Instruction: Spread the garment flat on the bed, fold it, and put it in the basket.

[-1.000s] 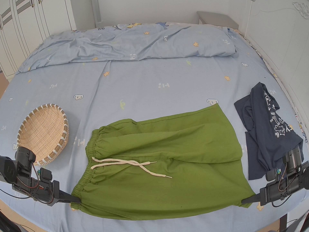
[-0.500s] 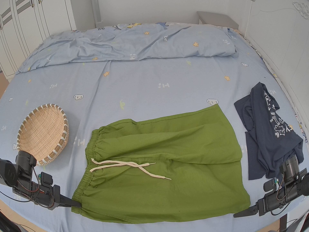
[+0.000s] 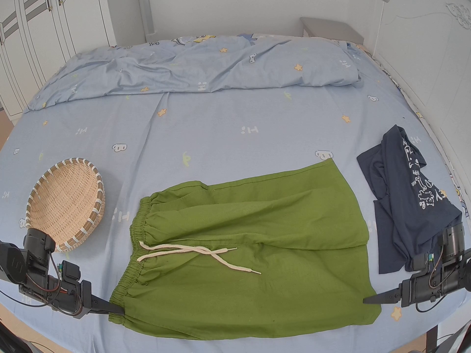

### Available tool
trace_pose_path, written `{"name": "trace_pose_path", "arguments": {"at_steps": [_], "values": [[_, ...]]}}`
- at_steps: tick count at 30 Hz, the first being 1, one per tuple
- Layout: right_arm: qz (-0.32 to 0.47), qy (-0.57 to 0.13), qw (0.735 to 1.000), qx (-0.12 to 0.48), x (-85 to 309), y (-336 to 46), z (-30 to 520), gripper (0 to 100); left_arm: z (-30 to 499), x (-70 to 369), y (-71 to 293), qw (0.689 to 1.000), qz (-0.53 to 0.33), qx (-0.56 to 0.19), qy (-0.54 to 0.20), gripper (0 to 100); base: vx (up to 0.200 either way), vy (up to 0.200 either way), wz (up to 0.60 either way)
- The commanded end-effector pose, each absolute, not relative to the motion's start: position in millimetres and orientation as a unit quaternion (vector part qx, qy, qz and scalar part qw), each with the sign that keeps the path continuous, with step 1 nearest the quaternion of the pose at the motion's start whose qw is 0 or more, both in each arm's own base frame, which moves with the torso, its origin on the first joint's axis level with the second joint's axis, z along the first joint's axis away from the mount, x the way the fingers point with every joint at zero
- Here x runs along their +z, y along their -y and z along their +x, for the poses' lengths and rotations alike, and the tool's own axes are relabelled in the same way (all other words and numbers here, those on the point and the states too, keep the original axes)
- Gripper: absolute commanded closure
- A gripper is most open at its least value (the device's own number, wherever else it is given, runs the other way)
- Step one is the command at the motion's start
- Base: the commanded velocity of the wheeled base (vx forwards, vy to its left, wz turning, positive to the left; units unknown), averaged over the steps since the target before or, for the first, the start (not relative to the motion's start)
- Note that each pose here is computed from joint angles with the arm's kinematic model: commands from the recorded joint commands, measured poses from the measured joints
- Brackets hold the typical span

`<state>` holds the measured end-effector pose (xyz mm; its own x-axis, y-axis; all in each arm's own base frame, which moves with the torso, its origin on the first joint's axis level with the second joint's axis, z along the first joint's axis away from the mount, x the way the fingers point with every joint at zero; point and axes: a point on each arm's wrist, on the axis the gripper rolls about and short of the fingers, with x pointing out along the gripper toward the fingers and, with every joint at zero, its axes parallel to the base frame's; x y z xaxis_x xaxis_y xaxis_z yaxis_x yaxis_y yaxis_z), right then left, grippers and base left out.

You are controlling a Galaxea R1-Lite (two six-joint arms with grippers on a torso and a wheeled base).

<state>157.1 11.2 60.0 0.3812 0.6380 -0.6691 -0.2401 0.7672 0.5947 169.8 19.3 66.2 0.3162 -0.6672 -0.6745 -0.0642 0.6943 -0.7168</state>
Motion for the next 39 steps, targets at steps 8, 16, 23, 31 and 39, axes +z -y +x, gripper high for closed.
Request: {"name": "trace_pose_path", "arguments": {"at_steps": [8, 16, 23, 31, 39], "values": [[0.202, -0.458, 0.823, 0.268, 54.0, -6.7, 218.2, 0, 171.8, 68.1, -19.8, 0.744, -0.331, -0.206, -0.543, 100, 0.0, 0.0, 0.0], [0.202, -0.455, 0.822, 0.276, 41.4, -12.2, 238.4, 0, 171.7, 68.3, -19.8, 0.744, -0.331, -0.206, -0.543, 100, 0.0, 0.0, 0.0], [0.198, -0.444, 0.827, 0.281, 43.9, -13.7, 250.2, 100, 171.0, 67.9, -19.4, 0.743, -0.33, -0.207, -0.544, 100, 0.0, 0.0, 0.0], [0.198, -0.432, 0.835, 0.277, 47.4, -10.0, 263.5, 100, 170.9, 67.1, -19.4, 0.742, -0.331, -0.207, -0.545, 100, 0.0, 0.0, 0.0], [0.214, -0.4, 0.848, 0.273, 67.2, -10.5, 282.7, 100, 170.8, 67.4, -19.4, 0.743, -0.33, -0.207, -0.544, 100, 0.0, 0.0, 0.0]]}}
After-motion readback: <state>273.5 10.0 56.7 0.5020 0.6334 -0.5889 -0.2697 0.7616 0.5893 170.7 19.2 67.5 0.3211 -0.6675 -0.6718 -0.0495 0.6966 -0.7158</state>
